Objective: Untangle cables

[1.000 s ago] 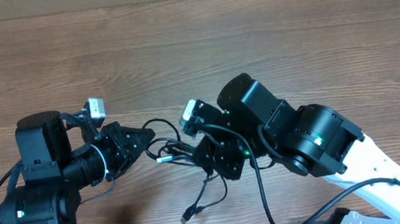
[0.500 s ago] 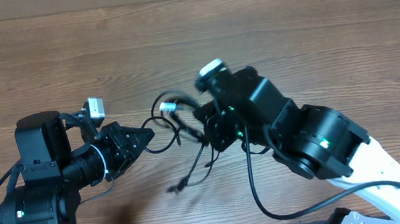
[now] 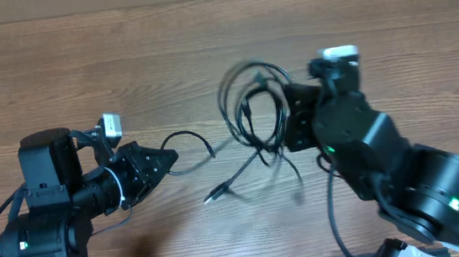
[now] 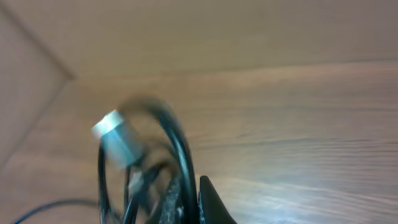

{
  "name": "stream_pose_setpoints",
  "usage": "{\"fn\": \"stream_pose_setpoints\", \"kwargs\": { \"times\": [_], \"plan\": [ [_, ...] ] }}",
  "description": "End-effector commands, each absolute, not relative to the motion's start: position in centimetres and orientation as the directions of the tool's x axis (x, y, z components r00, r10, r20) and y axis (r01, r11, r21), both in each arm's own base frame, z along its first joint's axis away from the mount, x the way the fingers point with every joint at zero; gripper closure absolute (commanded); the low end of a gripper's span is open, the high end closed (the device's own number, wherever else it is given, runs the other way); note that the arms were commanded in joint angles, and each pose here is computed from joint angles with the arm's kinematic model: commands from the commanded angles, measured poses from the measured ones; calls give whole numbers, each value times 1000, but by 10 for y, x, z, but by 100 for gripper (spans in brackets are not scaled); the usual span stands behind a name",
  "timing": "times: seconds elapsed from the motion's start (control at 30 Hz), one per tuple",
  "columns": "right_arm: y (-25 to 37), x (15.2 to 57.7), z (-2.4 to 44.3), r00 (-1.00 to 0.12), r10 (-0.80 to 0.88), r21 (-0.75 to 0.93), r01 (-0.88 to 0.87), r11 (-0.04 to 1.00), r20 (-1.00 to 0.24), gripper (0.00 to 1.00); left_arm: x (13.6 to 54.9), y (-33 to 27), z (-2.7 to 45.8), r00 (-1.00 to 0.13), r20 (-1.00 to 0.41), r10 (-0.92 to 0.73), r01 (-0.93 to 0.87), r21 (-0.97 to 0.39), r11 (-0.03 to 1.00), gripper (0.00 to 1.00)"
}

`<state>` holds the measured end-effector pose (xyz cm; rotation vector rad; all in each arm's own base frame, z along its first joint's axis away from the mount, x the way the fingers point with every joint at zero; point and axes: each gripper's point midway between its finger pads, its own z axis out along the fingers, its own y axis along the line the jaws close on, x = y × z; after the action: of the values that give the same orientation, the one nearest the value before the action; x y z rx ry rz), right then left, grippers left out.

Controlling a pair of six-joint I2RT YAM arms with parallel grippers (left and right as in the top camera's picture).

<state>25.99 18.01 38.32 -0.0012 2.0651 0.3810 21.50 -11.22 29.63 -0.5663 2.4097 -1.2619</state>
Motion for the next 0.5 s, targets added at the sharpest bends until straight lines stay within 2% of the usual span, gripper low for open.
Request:
{"fn": "stream_pose_setpoints", "kwargs": {
  "times": [0.0, 0.33, 0.47],
  "plan": [
    [140, 259, 417, -379, 247, 281, -35, 959, -892, 96, 215, -110, 295, -858, -160, -488, -156, -824, 544, 96],
    [113, 251, 418, -347, 223, 225, 36, 974, -911, 96, 213, -109, 291, -861, -159, -483, -163, -814, 557, 96],
    [94, 253, 423, -294, 213, 183, 128, 975, -932, 96, 212, -109, 291, -863, -164, -478, -157, -812, 562, 96]
  ]
}}
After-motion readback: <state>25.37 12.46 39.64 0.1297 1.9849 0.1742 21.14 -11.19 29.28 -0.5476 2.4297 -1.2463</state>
